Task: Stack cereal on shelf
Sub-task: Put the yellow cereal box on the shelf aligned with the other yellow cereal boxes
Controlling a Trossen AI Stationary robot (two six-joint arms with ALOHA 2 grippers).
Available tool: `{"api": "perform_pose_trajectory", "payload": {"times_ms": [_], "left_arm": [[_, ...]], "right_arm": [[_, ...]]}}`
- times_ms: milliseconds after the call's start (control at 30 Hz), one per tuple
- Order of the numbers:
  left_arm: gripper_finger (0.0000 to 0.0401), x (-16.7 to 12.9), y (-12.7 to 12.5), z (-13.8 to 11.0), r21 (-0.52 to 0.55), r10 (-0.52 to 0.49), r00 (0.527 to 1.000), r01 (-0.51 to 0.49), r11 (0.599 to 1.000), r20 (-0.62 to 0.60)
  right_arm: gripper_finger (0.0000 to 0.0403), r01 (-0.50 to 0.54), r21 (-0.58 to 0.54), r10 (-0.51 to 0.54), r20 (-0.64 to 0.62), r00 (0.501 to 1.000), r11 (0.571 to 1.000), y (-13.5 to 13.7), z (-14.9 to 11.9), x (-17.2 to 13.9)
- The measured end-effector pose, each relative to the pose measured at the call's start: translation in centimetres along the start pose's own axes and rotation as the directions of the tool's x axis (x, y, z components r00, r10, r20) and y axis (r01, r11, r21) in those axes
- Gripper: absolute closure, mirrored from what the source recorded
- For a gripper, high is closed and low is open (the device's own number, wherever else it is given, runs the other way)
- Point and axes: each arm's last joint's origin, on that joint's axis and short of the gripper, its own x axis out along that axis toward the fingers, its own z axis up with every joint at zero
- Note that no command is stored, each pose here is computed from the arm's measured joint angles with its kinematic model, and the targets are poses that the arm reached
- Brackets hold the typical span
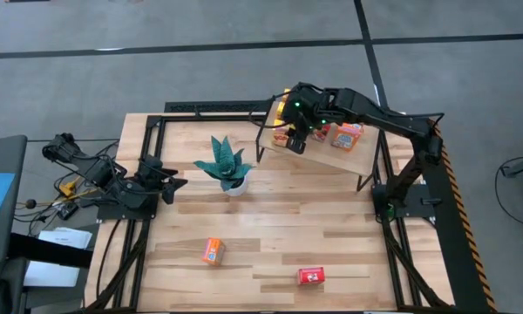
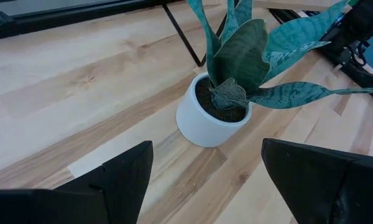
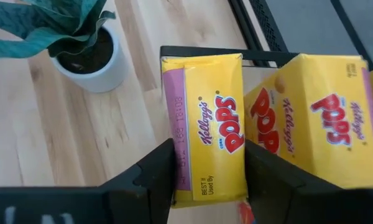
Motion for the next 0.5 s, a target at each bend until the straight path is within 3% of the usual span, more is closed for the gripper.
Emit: {"api": "perform_pose_trajectory", "payload": {"times_ms": [500], "left_arm": [[0.0108,0.00,0.07,0.03,-0.002,0.010,1.000,-0.010,1.000,0.014]], "right_arm": [[0.0169,0.021,0.028,-0.021,-0.006,1.000,0.999,-0.88,-0.12,0.04]]}}
